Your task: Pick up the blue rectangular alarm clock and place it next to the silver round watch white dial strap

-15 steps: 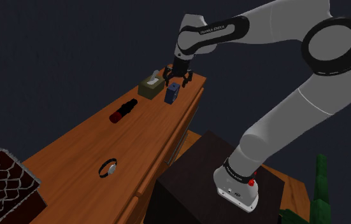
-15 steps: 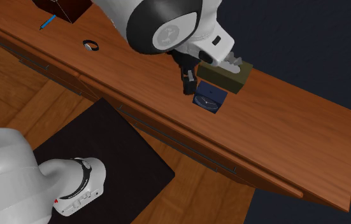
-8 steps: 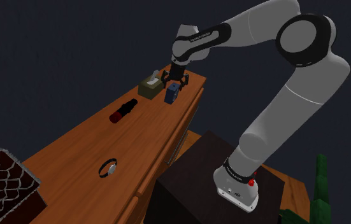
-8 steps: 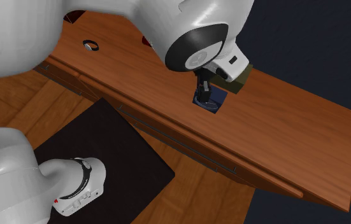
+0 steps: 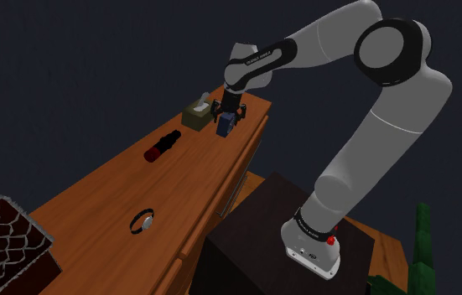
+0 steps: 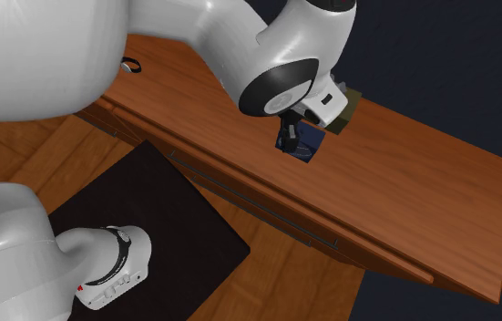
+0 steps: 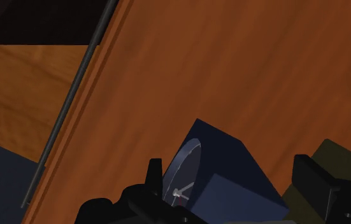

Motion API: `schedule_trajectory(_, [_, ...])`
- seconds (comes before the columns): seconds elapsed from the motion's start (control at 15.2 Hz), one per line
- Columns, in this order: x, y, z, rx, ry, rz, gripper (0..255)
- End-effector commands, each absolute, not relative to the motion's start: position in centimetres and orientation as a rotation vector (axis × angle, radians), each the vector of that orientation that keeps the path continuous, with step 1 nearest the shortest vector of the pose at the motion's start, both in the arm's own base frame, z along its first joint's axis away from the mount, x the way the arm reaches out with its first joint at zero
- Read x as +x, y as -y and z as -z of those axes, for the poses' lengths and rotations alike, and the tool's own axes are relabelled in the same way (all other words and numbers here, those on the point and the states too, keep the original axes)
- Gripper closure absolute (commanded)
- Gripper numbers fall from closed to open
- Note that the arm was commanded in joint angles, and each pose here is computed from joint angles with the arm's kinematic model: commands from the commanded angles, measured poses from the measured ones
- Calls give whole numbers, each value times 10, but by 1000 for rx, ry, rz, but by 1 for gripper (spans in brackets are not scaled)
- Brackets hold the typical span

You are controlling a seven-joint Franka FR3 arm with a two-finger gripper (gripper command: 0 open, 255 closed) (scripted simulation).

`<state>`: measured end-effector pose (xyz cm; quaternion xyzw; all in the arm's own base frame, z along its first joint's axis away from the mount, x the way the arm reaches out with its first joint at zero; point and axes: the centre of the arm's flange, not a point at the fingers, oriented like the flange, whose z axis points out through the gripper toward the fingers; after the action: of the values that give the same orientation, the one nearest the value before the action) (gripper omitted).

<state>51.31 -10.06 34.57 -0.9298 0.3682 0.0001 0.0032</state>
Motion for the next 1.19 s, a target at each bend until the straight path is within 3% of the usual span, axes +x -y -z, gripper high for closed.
schedule_trajectory(0.0, [513, 100, -345, -2915, -1154, 0, 0])
schedule_trajectory(0.26, [513, 100, -345, -2915, -1154, 0, 0])
schedule_trajectory(0.33, [513, 100, -345, -2915, -1154, 0, 255])
schedule_trajectory(1.12, [513, 100, -361, -2915, -1154, 0, 255])
